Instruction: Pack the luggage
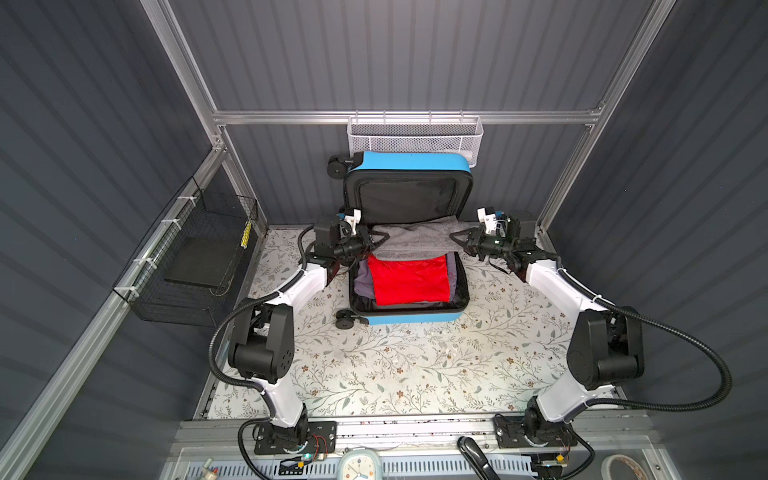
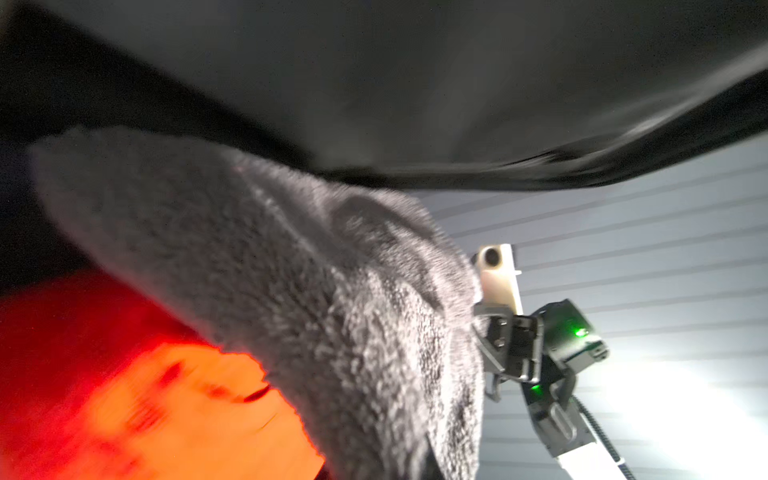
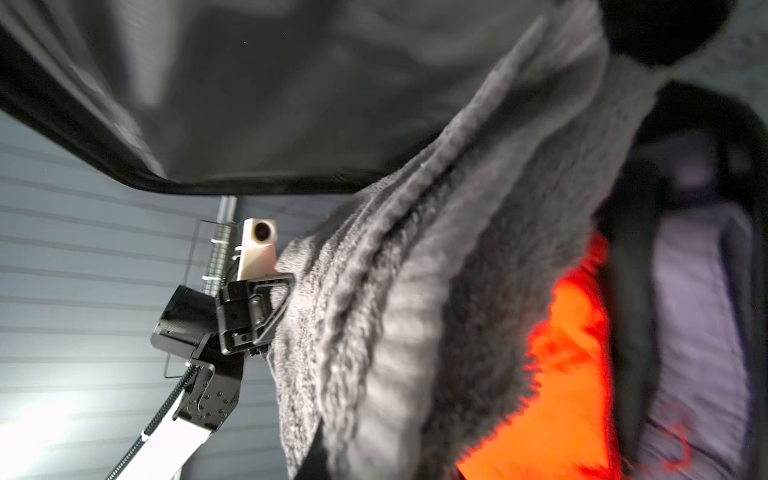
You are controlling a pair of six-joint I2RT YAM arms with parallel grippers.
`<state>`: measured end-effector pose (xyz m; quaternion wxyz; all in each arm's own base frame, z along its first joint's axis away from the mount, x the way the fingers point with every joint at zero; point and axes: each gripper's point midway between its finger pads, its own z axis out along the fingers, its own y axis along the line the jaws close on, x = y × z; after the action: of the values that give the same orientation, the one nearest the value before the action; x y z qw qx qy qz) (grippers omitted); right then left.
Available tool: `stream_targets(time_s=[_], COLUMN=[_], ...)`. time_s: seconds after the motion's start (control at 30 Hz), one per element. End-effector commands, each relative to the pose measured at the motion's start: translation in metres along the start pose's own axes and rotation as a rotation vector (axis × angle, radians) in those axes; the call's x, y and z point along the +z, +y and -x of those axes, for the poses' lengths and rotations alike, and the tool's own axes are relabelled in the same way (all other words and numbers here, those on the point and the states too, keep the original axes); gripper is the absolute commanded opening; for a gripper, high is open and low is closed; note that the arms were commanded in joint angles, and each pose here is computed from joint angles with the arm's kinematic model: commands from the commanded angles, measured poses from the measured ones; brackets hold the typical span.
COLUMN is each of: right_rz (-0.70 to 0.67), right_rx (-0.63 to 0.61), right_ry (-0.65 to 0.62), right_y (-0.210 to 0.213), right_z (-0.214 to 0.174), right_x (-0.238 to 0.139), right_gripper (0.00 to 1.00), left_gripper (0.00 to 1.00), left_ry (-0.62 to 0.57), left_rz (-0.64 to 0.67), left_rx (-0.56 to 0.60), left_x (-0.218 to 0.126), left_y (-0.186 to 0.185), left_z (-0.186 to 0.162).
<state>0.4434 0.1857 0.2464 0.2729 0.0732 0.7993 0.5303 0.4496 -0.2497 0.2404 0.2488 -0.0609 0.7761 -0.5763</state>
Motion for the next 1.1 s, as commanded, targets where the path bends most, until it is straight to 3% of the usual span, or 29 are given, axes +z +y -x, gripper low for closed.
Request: stream_targets(time_s=[0.0, 0.13, 0.2, 0.37, 0.47, 0.53, 0.67, 0.73, 0.77, 0.87, 0.9, 0.97, 1.07], right_rz=[-0.065, -0.093, -0.107, -0.133, -0.141, -0.144, -0.142, -0.142, -0.142, -0.136, -0.134, -0.139, -0.18], right_rx=[0.016, 0.08, 0.1, 0.123, 0.127, 0.123, 0.121, 0.117, 0.115, 0.111, 0.108, 0.093, 0.055], right_ry=[0.018, 0.049, 0.052, 0.061, 0.075, 0.078, 0.097, 0.113, 0.121, 0.134, 0.135, 0.127, 0.112], right_y=[-0.044, -0.072, -0.081, -0.09, -0.089, -0.088, -0.082, -0.08, -0.079, -0.075, -0.073, -0.067, -0.06], right_z=[-0.019, -0.047, -0.056, -0.064, -0.064, -0.064, -0.067, -0.072, -0.074, -0.08, -0.081, -0.081, -0.077], right_x=[0.002, 0.001, 0.0, -0.002, -0.002, -0.003, 0.0, 0.003, 0.004, 0.006, 0.005, 0.0, -0.01], right_gripper=[0.0, 0.0, 0.01, 0.18, 0.37, 0.44, 0.46, 0.44, 0.43, 0.47, 0.48, 0.54, 0.61], left_gripper=[0.0, 0.0, 0.07, 0.22, 0.23, 0.19, 0.09, 0.1, 0.14, 0.44, 0.49, 0.69, 0.89], left_ry=[0.008, 0.025, 0.029, 0.014, 0.001, -0.007, -0.031, -0.026, -0.021, -0.028, -0.038, -0.064, -0.118], left_rz=[0.015, 0.046, 0.057, 0.094, 0.121, 0.138, 0.196, 0.208, 0.218, 0.261, 0.273, 0.312, 0.345], left_rx=[0.021, -0.004, -0.007, -0.008, -0.001, 0.004, 0.028, 0.033, 0.034, 0.036, 0.04, 0.053, 0.086], left_x=[-0.009, -0.013, -0.015, -0.025, -0.032, -0.036, -0.047, -0.049, -0.049, -0.056, -0.06, -0.072, -0.091], left_y=[0.024, 0.044, 0.047, 0.05, 0.051, 0.051, 0.054, 0.055, 0.057, 0.063, 0.064, 0.067, 0.062], left_z=[-0.011, -0.028, -0.032, -0.039, -0.043, -0.045, -0.047, -0.047, -0.048, -0.048, -0.047, -0.041, -0.024])
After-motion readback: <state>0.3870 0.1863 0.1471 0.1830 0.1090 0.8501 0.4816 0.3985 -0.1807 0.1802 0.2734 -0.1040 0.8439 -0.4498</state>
